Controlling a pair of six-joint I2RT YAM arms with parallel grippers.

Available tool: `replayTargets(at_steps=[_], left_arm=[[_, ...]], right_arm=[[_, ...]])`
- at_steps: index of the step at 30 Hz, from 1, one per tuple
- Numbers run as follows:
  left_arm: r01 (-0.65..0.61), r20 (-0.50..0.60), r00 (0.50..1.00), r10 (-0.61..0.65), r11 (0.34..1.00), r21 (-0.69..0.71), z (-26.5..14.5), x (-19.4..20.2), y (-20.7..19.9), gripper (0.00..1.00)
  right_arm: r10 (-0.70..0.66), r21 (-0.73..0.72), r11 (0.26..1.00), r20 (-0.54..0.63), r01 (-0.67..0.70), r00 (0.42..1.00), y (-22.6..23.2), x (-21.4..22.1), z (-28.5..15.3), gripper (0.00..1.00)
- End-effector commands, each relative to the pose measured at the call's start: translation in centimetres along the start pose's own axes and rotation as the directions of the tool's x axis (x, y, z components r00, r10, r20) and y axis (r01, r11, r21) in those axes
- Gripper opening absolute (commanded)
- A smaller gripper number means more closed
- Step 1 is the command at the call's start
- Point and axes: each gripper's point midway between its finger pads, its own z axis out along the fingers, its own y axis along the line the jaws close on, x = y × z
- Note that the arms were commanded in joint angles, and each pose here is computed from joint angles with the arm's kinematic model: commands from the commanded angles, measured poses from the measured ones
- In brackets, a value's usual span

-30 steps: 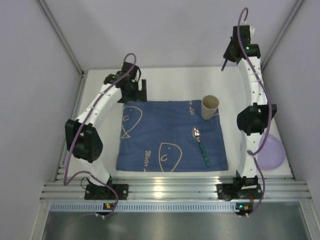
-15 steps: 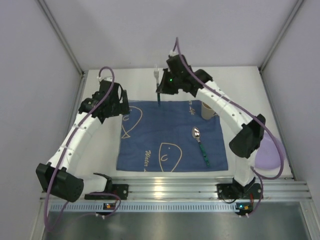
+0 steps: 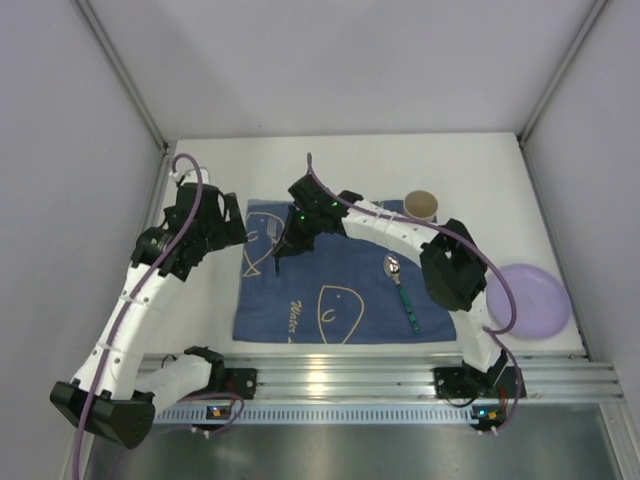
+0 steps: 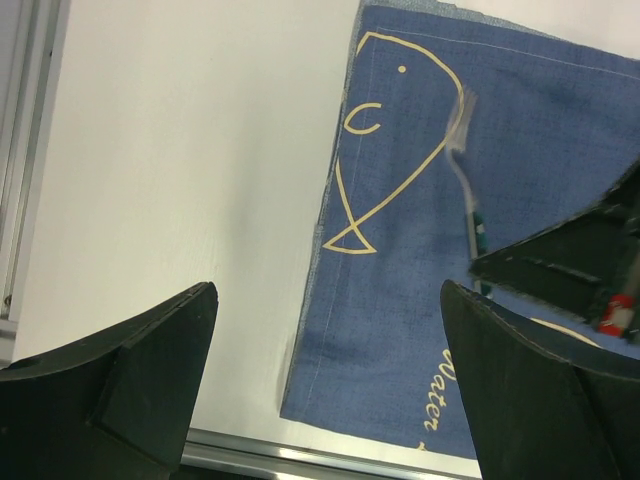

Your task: Set the dinner table for one person

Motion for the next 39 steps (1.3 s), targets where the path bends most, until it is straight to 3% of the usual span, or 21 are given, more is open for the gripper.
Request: replayTargets(at_steps=[1,6,11,15,21,30,32,33,35,36,39], left_arm=[[0.041,0.003,0.999,-0.041,0.999,-0.025,-0.8,0.3,0.8,0.98],[0.084,0.017,0.996,-0.085,0.996,0.026,-2.8,-0.3,0.4,0.98],[0.059,0.023,0.998,-0.059,0.998,0.015,-3.8,-0.7,1.0,0.98],[0.090,0.027,0.996,-0.091,0.996,0.004,-5.5,-0.5,1.8,0.98],[0.181,0.026,0.983,-0.182,0.983,0.023,-7.8,1.1,2.8,0.97],[0.255,0.012,0.967,-0.255,0.967,0.027,-9.3,4.0,4.1,0.98],[0.259,0.010,0.966,-0.260,0.965,0.031,-9.2,4.2,4.0,0.98],[0.264,0.008,0.964,-0.264,0.964,0.034,-9.1,4.2,3.9,0.98],[0.266,0.009,0.964,-0.267,0.963,0.044,-8.9,4.0,3.6,0.98],[0.262,0.002,0.965,-0.262,0.964,0.047,-8.7,3.9,3.4,0.98],[0.258,0.000,0.966,-0.258,0.965,0.051,-8.4,3.2,2.9,0.98]], right_arm=[[0.010,-0.103,0.994,-0.094,-0.020,0.996,3.9,4.4,1.2,0.00],[0.139,-0.043,0.988,-0.130,-0.145,0.982,1.0,8.0,1.8,0.00],[0.176,0.105,0.981,-0.162,-0.160,0.971,-2.0,12.2,3.3,0.00],[0.208,0.072,0.978,-0.218,-0.197,0.953,-1.7,15.1,5.1,0.00],[0.090,0.078,0.994,-0.221,-0.074,0.971,-0.8,15.1,5.8,0.00],[0.049,0.212,0.977,-0.140,-0.019,0.989,-5.7,11.4,3.6,0.01],[0.020,0.220,0.976,-0.139,0.011,0.990,-6.2,10.8,3.3,0.11],[0.007,0.218,0.976,-0.142,0.025,0.990,-6.3,10.8,3.3,0.30],[-0.028,0.204,0.977,-0.154,0.060,0.988,-6.2,10.8,3.6,0.47],[-0.038,0.195,0.978,-0.157,0.069,0.987,-6.0,10.8,3.5,0.63],[-0.086,0.161,0.981,-0.159,0.112,0.984,-4.7,10.3,3.0,0.74]])
